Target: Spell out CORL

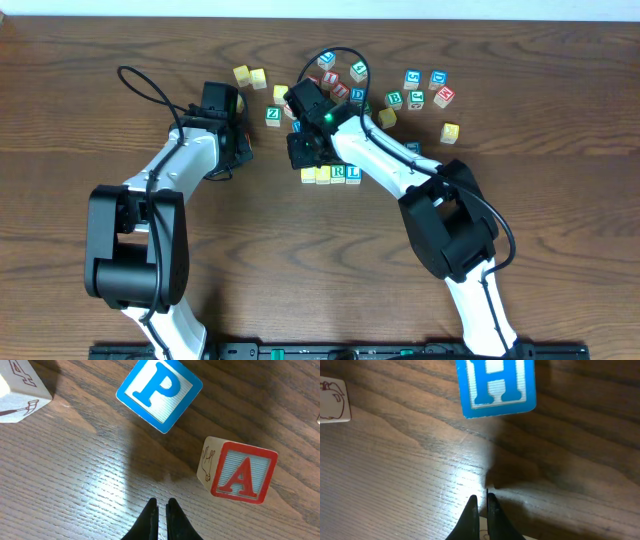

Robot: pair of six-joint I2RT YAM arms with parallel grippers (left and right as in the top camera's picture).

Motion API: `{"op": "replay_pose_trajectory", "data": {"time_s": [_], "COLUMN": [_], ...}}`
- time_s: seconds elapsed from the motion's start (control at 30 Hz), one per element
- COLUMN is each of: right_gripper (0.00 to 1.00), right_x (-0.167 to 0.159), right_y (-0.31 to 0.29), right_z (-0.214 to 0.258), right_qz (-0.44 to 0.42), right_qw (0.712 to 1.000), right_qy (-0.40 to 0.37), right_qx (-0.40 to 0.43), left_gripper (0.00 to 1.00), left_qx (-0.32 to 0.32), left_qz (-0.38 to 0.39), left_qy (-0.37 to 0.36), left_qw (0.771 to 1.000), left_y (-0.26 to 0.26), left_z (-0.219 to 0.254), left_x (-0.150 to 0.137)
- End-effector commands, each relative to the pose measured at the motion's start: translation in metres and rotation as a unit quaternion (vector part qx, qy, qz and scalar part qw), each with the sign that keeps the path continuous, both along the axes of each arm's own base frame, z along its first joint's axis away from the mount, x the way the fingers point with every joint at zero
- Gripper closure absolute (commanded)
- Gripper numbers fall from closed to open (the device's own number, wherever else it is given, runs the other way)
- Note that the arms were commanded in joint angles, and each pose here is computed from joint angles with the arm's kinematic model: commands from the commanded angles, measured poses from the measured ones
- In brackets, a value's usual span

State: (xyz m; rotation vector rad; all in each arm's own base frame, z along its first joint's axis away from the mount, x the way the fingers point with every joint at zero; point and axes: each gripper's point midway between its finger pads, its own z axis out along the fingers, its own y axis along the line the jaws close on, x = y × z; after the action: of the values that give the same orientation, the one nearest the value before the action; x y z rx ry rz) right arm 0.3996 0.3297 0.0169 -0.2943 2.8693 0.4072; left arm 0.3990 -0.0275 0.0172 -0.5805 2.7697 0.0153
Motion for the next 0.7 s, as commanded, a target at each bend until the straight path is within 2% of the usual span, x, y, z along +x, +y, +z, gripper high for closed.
{"op": "replay_pose_trajectory", "data": {"time_s": [0.0, 0.53, 0.67], "right_gripper": [0.98, 0.98, 0.97], "right_x": [0.0, -0.002, 0.033], "right_y": [0.003, 0.002, 0.004], "right_z": [0.002, 0.001, 0.032], "right_qz": [-0.004, -0.005, 0.004], "right_qw": [1.0, 1.0, 0.998], "right_qy": [0.002, 0.003, -0.057], "right_qx": [0.003, -0.003, 0.025], "left_gripper": [0.92, 0.92, 0.92], "left_qx": [0.004, 0.004, 0.005], "left_qz": [0.004, 0.004, 0.002], "left_qy": [-0.007, -0.007, -0.008], "left_qw": [1.0, 1.0, 1.0], "left_y": [0.002, 0.002, 0.002], "left_z": [0.006, 0.006, 0.007], "left_x": [0.0, 0.0, 0.001]}}
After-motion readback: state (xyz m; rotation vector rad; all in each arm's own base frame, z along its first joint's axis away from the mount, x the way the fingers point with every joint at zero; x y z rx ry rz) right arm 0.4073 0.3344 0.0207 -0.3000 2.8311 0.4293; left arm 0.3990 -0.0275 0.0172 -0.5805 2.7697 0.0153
